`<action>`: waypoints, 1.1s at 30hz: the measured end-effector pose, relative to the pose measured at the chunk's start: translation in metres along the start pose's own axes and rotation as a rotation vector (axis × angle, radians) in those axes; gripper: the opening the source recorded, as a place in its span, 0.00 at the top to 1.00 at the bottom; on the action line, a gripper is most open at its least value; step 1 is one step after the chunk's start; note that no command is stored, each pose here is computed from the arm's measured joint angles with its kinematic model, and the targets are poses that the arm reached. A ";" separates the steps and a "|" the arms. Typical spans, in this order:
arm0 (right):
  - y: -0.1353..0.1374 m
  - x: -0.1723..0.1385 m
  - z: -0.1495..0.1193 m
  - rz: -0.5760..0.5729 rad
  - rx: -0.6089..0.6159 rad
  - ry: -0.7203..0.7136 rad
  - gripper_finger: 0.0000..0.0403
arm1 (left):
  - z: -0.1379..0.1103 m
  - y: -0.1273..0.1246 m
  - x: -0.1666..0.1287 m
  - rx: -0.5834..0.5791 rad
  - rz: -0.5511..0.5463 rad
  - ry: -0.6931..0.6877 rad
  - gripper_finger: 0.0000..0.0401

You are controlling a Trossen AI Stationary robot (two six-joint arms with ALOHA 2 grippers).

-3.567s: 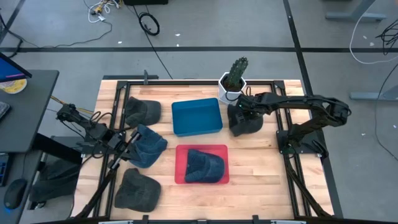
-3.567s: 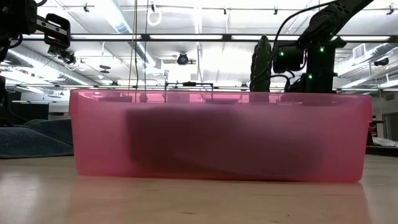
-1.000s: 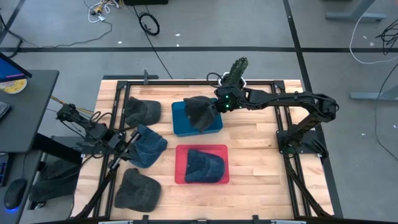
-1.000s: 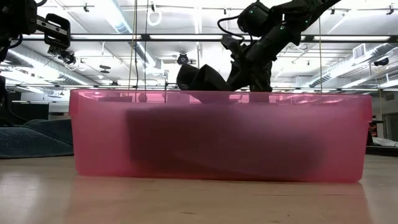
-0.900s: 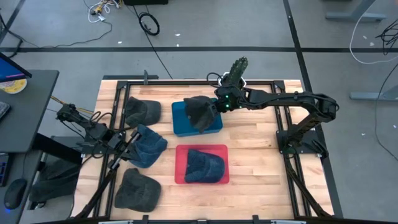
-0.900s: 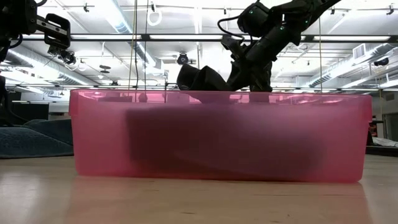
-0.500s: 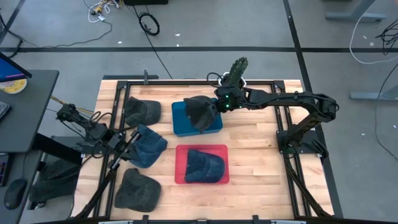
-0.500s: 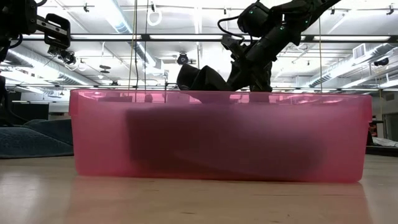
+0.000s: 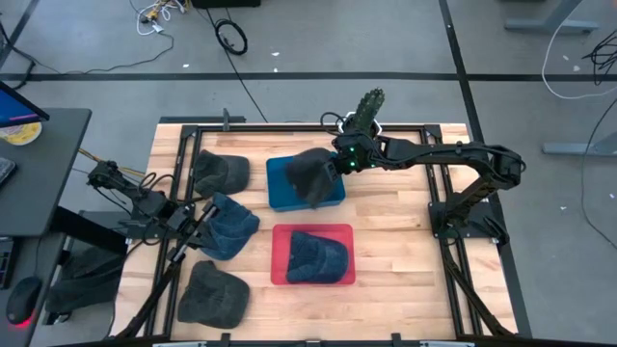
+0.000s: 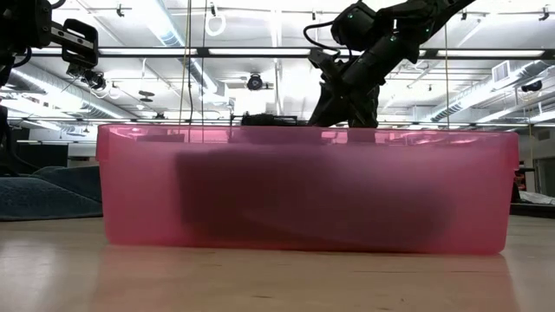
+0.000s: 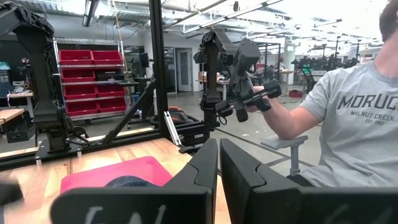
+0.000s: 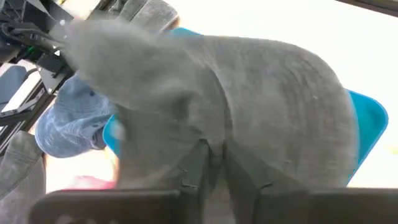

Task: Pick & Place hat
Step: Put the right black cap into the blue bin, then put the bottom black cap into the blue bin

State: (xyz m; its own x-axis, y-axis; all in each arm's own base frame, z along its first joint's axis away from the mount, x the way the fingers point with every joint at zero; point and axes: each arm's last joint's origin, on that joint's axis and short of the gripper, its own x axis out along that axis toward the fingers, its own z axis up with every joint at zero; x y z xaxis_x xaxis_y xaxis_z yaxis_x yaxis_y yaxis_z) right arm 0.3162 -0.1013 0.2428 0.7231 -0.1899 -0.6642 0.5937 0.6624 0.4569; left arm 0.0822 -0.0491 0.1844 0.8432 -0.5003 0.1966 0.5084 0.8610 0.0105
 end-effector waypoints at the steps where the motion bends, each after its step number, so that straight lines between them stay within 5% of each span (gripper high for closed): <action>1: 0.000 0.000 0.000 0.000 0.000 0.000 0.81 | 0.000 0.000 0.000 0.000 0.000 0.001 0.95; 14: 0.005 -0.014 0.013 0.078 -0.041 -0.095 0.55 | 0.000 0.000 0.000 0.000 0.000 0.000 0.95; 33: 0.013 -0.040 0.023 0.147 -0.038 -0.187 0.52 | 0.000 0.000 0.000 0.000 0.000 0.000 0.95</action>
State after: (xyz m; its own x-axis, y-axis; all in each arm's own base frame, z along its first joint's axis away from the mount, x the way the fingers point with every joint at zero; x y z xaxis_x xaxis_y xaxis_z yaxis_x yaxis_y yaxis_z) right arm 0.3028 -0.1017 0.2886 0.8554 -0.2179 -0.4698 0.4663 0.7187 0.5157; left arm 0.0822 -0.0491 0.1844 0.8430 -0.5006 0.1967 0.5088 0.8608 0.0107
